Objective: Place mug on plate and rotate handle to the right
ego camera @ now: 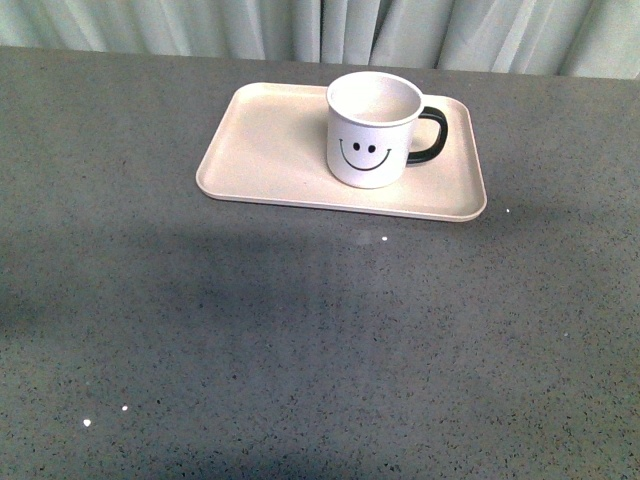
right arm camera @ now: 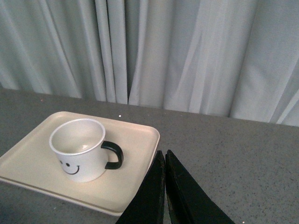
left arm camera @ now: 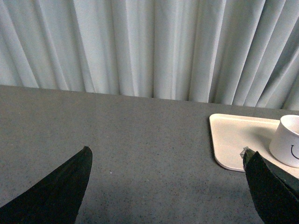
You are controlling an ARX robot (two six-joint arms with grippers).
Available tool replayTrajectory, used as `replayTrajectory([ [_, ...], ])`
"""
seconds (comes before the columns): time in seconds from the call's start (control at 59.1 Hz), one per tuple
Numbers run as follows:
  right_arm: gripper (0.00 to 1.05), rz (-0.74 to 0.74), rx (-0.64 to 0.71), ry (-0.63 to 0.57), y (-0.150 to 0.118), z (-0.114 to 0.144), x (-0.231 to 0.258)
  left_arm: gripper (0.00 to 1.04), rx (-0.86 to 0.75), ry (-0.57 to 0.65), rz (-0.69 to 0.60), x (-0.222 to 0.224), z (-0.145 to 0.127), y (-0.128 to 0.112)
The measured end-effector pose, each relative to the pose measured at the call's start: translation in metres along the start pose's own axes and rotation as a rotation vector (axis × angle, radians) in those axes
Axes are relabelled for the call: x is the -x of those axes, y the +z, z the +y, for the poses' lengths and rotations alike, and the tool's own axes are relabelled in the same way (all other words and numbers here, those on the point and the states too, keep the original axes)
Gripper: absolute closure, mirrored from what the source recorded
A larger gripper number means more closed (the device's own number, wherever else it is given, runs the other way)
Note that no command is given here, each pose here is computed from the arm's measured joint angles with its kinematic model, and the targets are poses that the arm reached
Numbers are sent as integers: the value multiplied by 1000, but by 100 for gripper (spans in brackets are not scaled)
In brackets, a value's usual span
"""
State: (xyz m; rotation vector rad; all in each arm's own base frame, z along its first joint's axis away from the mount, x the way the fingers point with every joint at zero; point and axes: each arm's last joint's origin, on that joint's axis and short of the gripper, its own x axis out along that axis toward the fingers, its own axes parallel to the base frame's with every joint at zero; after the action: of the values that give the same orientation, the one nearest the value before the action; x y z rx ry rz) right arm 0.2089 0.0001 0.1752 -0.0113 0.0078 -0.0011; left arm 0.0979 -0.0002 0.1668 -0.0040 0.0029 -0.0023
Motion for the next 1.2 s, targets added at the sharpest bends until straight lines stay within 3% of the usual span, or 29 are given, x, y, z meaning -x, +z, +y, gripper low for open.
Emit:
replayTrajectory([
  [0.305, 103, 18, 0, 2, -16, 0, 33, 9, 0, 0, 0, 0, 0, 0],
  [1.201, 103, -25, 0, 1, -4, 0, 84, 9, 0, 0, 0, 0, 0, 0],
])
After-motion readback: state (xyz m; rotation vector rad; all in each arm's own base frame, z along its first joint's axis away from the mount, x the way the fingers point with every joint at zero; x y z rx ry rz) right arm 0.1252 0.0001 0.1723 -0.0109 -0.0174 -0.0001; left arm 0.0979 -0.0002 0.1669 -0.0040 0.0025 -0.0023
